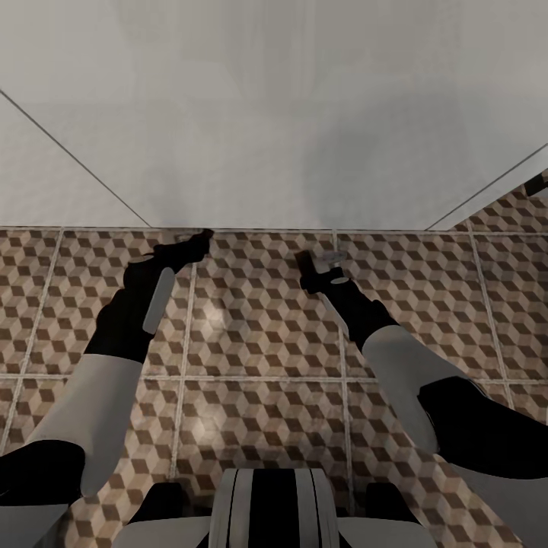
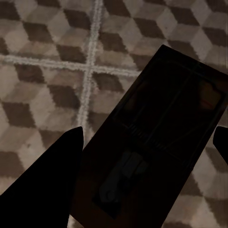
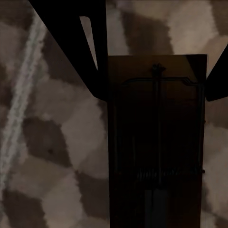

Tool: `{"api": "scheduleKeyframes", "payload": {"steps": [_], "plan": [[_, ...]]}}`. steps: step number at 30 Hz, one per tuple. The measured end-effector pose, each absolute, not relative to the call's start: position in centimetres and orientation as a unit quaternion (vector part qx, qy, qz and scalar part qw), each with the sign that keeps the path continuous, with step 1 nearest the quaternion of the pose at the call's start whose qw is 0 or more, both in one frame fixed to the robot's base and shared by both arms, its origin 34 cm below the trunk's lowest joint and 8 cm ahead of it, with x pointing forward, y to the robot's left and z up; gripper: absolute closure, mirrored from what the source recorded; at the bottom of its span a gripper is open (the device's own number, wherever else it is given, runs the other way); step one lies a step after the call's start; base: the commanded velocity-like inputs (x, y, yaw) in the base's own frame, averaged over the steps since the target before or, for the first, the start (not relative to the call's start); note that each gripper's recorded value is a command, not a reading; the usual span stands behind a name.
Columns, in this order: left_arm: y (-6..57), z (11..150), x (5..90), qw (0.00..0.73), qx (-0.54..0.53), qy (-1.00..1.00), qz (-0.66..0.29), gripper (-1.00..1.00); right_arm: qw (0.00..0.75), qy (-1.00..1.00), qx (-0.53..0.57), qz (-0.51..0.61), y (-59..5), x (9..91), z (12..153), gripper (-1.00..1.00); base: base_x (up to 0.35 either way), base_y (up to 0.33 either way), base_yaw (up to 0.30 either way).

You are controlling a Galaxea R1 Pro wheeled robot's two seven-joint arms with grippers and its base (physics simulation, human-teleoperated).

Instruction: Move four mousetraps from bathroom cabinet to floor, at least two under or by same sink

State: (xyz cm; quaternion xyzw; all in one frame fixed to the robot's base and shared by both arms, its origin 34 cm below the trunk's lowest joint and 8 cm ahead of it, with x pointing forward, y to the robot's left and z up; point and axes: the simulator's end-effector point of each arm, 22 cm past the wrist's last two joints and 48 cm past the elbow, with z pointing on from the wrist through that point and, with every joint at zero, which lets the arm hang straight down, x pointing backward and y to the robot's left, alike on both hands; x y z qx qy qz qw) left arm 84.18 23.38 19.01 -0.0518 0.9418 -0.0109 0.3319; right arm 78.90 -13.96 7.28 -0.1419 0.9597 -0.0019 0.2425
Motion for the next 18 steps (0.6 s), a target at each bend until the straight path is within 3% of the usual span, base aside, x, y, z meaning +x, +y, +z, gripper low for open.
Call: {"api": "scheduleKeyframes", "payload": {"steps": [18], "plan": [[21.1,19.0,84.2,0.333,-0.031,0.941,-0.058,1.0,0.258,0.956,-0.141,0.003,-13.6,79.8,8.0,1.0,0.0,0.0,0.0]]}}
